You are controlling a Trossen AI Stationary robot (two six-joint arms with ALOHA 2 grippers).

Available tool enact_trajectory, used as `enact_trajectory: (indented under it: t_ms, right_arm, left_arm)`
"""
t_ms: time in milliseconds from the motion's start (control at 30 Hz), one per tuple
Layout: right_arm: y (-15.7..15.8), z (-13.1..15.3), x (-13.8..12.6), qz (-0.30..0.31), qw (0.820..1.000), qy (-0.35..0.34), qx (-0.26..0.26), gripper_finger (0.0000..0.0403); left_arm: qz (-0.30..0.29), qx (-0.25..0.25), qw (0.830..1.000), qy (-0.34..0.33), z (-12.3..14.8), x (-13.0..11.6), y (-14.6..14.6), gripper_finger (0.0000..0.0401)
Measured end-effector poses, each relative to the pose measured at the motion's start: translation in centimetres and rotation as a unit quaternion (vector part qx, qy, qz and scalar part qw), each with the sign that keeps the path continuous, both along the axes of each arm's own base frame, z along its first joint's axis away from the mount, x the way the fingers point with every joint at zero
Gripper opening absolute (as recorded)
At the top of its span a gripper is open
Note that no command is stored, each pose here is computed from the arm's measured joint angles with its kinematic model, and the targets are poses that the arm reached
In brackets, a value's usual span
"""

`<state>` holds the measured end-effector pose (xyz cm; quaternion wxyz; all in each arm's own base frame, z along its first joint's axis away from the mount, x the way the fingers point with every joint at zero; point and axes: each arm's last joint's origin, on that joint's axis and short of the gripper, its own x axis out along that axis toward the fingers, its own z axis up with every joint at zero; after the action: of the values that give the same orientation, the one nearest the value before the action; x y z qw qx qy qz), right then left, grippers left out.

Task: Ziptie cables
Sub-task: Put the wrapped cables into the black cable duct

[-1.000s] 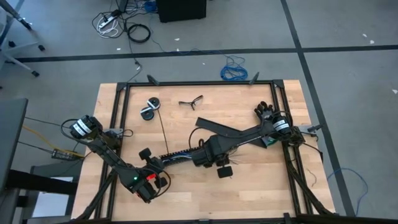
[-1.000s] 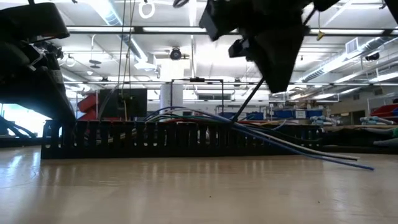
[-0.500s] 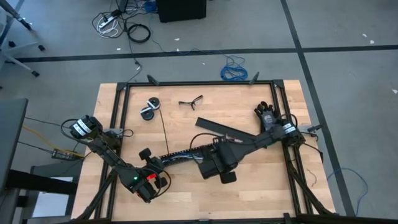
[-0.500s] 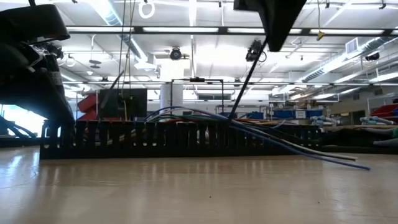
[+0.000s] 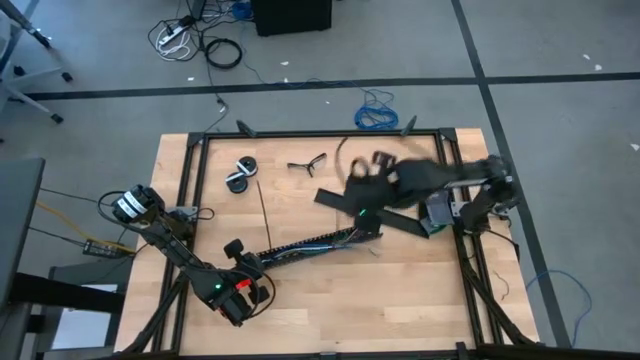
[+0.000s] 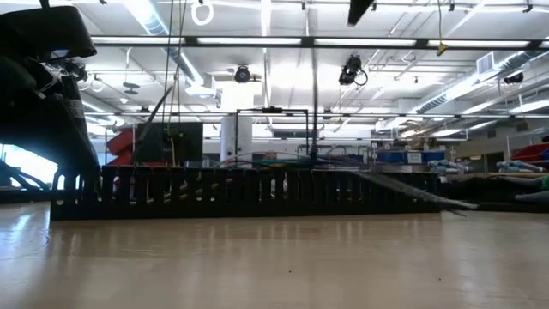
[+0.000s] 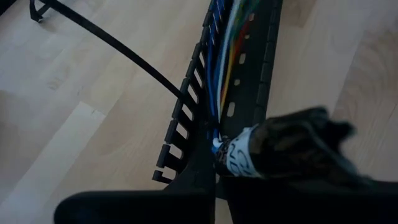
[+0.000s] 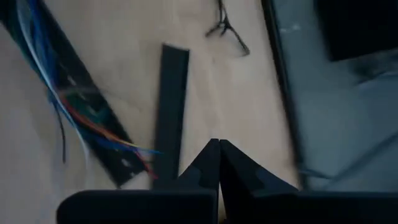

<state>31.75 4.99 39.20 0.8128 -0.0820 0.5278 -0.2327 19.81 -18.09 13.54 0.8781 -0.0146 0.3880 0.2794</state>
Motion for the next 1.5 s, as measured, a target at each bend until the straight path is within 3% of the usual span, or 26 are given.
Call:
enact_trajectory:
  t_ms: [100,167,300,367,567,700,867,1000,1167,1300,1400,1500]
  right_arm:
    - [-0.7,2.3,-2.2,0.002,0.995,-0.044,0.094,0.0003]
    - [-0.9,3.2,-3.4,0.013,0.991,-0.049,0.124,0.0006]
    - [-1.6,4.0,-5.0,0.001,0.995,-0.052,0.081,0.0004]
    - [-2.4,3.6,-5.1,-0.011,0.995,-0.046,0.087,0.0001]
    - [-5.9,-2.5,-3.0,-0.054,0.989,0.025,0.132,0.0001]
    - [-7.7,-8.3,-2.4,-0.032,0.978,0.048,0.199,0.0]
    - [-7.9,-13.2,-3.2,0.047,0.967,-0.037,0.249,0.0]
    - [-7.4,-14.3,-5.7,0.114,0.952,-0.142,0.245,0.0]
    - [-7.2,-15.6,-10.6,0.089,0.941,-0.264,0.193,0.0]
    - [-7.3,-17.4,-13.3,0.062,0.937,-0.311,0.146,0.0005]
    - [-7.2,-18.0,-14.3,0.063,0.92,-0.359,0.144,0.0008]
    - [-7.2,-18.5,-14.3,0.07,0.891,-0.424,0.146,0.0008]
  left_arm:
    - [0.0,-0.001,1.0,-0.001,0.0,0.0,0.0,0.0]
    - [0.0,-0.003,1.0,-0.001,0.0,0.0,0.0,0.0]
    - [0.0,-0.005,1.0,-0.002,0.0,0.0,-0.1,0.0]
    - [0.0,-0.006,1.0,-0.002,0.0,0.1,-0.1,0.0]
    - [0.0,-0.007,1.0,-0.002,0.0,0.1,-0.1,0.0]
    - [0.0,-0.007,1.0,-0.002,0.0,0.1,-0.1,0.0]
    - [0.0,-0.006,1.0,-0.003,0.0,0.1,-0.1,0.0]
    - [0.0,-0.006,1.0,-0.004,0.0,0.1,-0.1,0.0]
    - [0.0,-0.013,1.0,-0.011,0.0,0.2,-0.2,0.0]
    - [0.005,-0.011,1.0,-0.013,0.0,0.4,0.0,0.0]
    - [0.01,-0.013,1.0,-0.014,0.0,0.6,0.2,0.0]
    - [0.004,-0.008,1.0,-0.01,0.0,0.7,0.2,0.0]
